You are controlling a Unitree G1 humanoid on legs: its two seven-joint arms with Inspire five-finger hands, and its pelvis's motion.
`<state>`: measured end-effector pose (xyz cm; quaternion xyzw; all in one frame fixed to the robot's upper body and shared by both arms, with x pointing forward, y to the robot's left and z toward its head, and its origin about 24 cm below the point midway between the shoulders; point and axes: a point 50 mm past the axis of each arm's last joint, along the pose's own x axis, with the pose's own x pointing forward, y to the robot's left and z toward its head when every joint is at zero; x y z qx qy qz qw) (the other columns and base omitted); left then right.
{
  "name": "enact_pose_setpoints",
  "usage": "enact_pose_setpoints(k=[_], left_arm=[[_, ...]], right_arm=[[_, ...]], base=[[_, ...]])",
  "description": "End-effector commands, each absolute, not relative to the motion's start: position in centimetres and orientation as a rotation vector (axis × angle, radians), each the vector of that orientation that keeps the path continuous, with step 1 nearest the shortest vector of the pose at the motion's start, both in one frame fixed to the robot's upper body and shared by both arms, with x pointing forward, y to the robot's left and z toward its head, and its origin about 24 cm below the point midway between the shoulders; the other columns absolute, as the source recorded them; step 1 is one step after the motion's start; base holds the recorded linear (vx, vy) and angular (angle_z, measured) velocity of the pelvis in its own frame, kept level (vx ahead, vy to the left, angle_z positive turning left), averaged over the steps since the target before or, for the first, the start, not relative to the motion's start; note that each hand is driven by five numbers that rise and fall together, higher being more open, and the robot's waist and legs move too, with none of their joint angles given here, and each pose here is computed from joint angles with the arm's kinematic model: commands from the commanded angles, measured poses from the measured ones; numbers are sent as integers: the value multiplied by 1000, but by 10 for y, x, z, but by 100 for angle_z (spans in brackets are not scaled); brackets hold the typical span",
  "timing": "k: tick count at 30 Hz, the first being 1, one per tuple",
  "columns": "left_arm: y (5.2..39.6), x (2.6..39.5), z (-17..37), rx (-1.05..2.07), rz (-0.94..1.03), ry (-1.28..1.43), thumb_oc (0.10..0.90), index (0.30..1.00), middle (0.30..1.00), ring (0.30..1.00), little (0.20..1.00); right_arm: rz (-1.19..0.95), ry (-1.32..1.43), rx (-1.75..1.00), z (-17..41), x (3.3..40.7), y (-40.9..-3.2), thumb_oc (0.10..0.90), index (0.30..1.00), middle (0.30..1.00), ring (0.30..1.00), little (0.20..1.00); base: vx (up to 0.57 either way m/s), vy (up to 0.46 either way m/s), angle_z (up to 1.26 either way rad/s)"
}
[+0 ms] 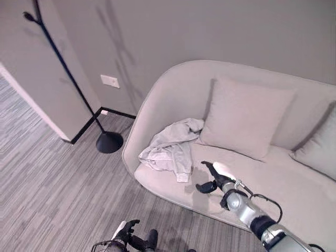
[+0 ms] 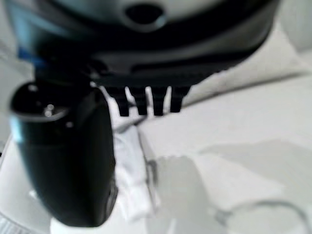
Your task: Hang the clothes on the sofa on the clothes rack.
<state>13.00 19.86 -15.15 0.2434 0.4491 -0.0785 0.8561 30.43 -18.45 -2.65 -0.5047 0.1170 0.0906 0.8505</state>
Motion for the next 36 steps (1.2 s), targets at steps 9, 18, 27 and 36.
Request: enact_pose_setpoints(k=[9, 18, 27, 36], left_arm=[[185, 131, -156, 587, -231, 973, 800, 900, 900, 900, 900], [180, 166, -143, 692, -268, 848, 800, 900, 900, 900, 900], [189, 178, -138, 753, -178, 830, 800, 900, 900, 900, 900], [188, 193, -130, 764, -180, 775, 800, 900, 900, 900, 900]], right_arm=[[-33, 243, -901, 15, 359, -150, 800, 900, 900, 900, 900], [-656, 387, -572, 65, 374, -233, 800, 900, 900, 900, 900], [-819, 363, -467, 70, 371, -236, 800, 900, 900, 900, 900], [-668, 458, -571, 54, 370, -211, 800, 900, 900, 900, 900]], base=[[-45, 57, 25], [8, 59, 47], [7, 74, 24], [-7, 16, 15]])
